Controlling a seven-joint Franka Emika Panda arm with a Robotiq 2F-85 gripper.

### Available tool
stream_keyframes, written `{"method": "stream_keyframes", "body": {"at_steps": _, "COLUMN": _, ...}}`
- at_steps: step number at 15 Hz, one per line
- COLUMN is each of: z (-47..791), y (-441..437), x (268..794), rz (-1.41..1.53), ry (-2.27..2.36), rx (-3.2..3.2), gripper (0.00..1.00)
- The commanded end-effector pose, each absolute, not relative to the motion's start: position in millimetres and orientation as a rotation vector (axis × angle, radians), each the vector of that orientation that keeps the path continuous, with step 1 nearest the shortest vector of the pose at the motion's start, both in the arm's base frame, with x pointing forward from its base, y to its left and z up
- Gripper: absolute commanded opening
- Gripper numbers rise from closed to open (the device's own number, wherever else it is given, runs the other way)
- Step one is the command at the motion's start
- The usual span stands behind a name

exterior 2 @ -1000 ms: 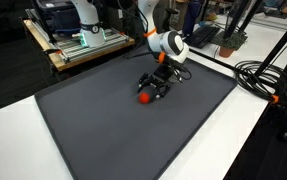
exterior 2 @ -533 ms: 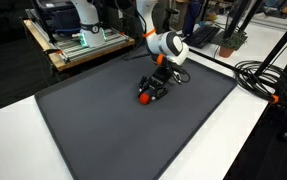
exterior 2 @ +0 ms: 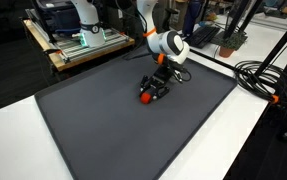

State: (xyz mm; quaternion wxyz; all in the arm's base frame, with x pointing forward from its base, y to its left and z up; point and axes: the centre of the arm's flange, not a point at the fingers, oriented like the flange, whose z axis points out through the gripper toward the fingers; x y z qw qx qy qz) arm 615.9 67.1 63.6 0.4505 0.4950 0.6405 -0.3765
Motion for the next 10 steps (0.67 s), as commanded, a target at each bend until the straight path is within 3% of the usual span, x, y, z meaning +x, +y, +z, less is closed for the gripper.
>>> {"method": "stream_keyframes", "body": {"at_steps": 1, "z": 80.3, "y": 77.0, "x": 608.8, "rz": -0.890, "ry": 1.590, "rx": 1.244, "gripper": 0.25}}
{"method": "stream_keyframes", "body": {"at_steps": 10, "z": 89.9, "y": 71.1, "x": 613.0, "rz": -0.927, "ry": 1.535, "rx": 1.245, "gripper": 0.25}}
